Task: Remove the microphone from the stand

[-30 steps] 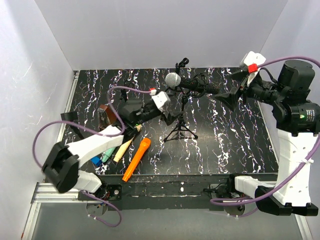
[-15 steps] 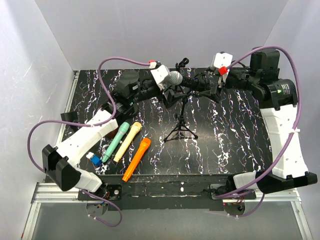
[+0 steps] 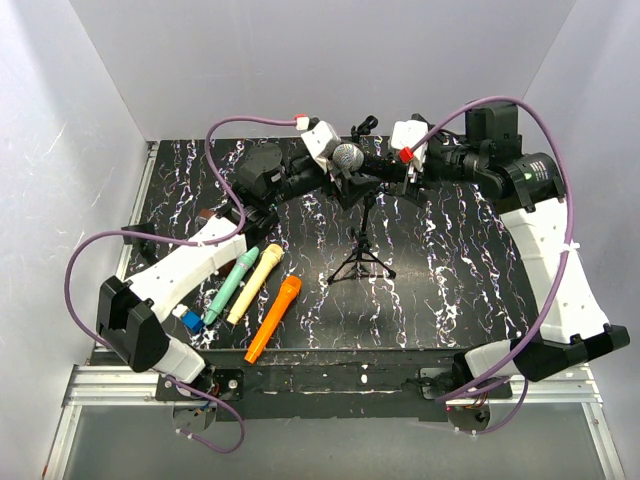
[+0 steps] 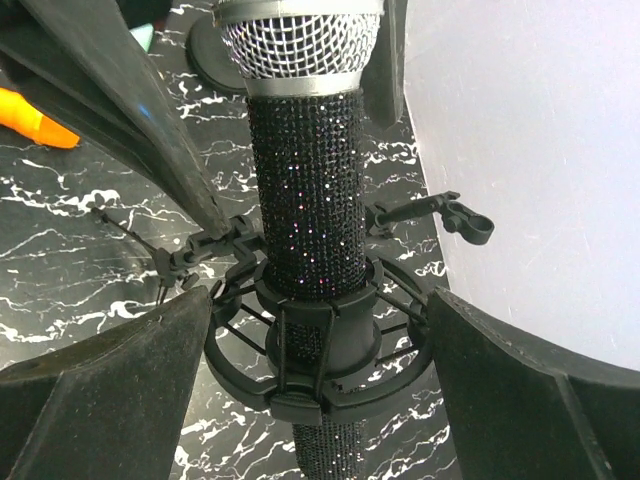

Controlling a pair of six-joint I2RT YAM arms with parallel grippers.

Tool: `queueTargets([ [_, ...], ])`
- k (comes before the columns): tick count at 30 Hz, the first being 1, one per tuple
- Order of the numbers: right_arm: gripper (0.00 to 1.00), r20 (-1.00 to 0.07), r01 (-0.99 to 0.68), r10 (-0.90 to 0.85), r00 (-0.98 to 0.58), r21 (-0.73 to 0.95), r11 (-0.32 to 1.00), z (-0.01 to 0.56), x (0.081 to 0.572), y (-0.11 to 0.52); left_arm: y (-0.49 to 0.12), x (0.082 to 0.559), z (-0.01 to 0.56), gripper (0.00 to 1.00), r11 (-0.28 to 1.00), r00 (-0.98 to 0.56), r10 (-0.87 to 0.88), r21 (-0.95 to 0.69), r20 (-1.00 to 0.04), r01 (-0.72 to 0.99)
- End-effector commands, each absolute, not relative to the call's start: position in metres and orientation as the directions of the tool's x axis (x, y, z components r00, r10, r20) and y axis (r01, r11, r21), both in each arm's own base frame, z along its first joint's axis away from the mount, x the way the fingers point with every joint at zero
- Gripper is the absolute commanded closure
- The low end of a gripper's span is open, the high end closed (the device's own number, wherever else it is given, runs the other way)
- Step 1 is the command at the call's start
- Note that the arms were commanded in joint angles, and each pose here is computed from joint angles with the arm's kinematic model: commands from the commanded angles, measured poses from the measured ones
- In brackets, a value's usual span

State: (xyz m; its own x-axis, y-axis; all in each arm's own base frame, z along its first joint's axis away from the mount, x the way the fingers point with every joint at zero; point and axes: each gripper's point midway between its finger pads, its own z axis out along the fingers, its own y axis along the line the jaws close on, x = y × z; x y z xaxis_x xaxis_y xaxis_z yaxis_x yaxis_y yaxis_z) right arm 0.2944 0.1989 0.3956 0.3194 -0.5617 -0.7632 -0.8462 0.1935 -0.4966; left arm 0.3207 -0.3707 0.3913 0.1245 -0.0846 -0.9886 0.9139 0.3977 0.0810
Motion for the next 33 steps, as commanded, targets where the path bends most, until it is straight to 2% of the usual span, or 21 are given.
queueTargets([
  [1, 0.05, -0.733, -0.837, -0.6, 0.322, -0.516, 0.181, 0.394, 0.294, 0.196, -0.357, 0.303, 0.437, 0.13, 0.397, 0.192, -0.191, 0.103, -0.963, 0.912],
  [4, 0.05, -0.726, -0.843, -0.611, 0.315, -0.51, 0.172, 0.387, 0.294, 0.197, -0.356, 0.304, 0.431, 0.21, 0.402, 0.186, -0.184, 0.099, -0.965, 0.91],
  [11, 0.06, -0.713, -0.849, -0.629, 0.309, -0.504, 0.155, 0.376, 0.3, 0.203, -0.352, 0.301, 0.437, 0.5, 0.407, 0.253, -0.165, 0.168, -0.953, 0.898],
  [14, 0.06, -0.702, -0.851, -0.648, 0.295, -0.502, 0.156, 0.372, 0.303, 0.204, -0.345, 0.298, 0.438, 0.72, 0.411, 0.255, -0.154, 0.172, -0.955, 0.895],
  [15, 0.06, -0.7, -0.851, -0.654, 0.288, -0.5, 0.16, 0.37, 0.305, 0.203, -0.341, 0.299, 0.441, 0.8, 0.417, 0.257, -0.153, 0.173, -0.954, 0.892],
  [16, 0.06, -0.697, -0.852, -0.661, 0.28, -0.497, 0.164, 0.368, 0.306, 0.202, -0.338, 0.299, 0.441, 0.93, 0.423, 0.252, -0.148, 0.169, -0.956, 0.89],
  [17, 0.07, -0.696, -0.854, -0.664, 0.274, -0.494, 0.165, 0.367, 0.306, 0.202, -0.332, 0.3, 0.445, 1.0, 0.439, 0.259, -0.149, 0.171, -0.954, 0.882],
  [25, 0.07, -0.684, -0.863, -0.694, 0.225, -0.471, 0.183, 0.356, 0.309, 0.196, -0.284, 0.3, 0.479, 1.0, 0.488, 0.228, -0.174, 0.117, -0.958, 0.865],
  [33, 0.07, -0.689, -0.874, -0.692, 0.217, -0.452, 0.177, 0.356, 0.309, 0.198, -0.248, 0.286, 0.508, 1.0, 0.539, 0.279, -0.146, 0.16, -0.949, 0.827],
])
